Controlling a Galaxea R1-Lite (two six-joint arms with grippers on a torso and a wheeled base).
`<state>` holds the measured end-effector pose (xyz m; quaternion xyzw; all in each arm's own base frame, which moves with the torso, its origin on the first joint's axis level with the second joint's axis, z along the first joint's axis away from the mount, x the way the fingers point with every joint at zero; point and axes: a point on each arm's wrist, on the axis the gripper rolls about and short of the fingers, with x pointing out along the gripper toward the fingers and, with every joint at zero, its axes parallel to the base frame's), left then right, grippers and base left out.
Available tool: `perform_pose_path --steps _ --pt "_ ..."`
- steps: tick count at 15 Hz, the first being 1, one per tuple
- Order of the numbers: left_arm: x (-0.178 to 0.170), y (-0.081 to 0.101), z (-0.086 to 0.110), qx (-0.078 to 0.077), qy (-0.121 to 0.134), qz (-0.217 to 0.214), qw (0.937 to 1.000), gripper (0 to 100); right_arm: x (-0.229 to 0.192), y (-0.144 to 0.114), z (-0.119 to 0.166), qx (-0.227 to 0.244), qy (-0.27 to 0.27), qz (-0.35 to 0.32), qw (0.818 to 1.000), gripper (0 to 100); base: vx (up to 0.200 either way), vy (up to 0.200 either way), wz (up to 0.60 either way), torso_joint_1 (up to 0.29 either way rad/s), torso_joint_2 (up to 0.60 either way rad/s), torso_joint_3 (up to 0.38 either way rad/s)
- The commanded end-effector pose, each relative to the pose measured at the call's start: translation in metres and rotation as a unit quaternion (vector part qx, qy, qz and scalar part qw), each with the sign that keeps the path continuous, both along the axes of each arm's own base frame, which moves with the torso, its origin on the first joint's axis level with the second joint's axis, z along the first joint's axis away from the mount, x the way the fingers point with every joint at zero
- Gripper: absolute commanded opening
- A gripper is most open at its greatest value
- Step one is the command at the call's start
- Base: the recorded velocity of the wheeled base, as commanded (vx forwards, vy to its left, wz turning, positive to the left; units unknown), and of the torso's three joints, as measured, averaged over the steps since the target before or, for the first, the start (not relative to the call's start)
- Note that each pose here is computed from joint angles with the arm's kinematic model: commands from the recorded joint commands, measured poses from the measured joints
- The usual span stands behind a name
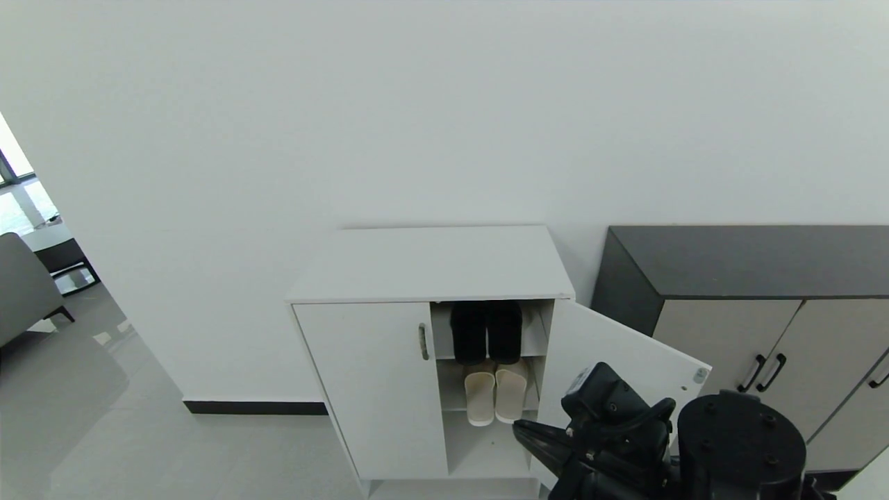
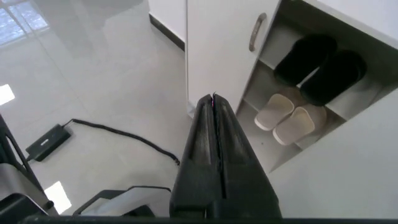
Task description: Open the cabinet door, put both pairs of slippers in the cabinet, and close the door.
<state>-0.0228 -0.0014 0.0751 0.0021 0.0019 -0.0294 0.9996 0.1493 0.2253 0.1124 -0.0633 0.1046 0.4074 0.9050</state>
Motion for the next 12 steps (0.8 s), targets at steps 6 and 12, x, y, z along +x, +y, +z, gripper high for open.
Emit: perform_pose_path --steps 6,12 --pt "0.0 0.0 0.0 0.001 0.0 0.0 1.0 0 0.013 0.002 -0.019 0.015 -0.018 -0.019 1.0 0 0.0 0.0 0.0 0.0 0.0 0.0" --pt "0.0 0.0 0.0 0.001 0.001 0.0 1.0 0 0.019 0.005 -0.019 0.017 -0.021 -0.028 0.999 0 -0.1 0.0 0.0 0.004 0.0 -0.001"
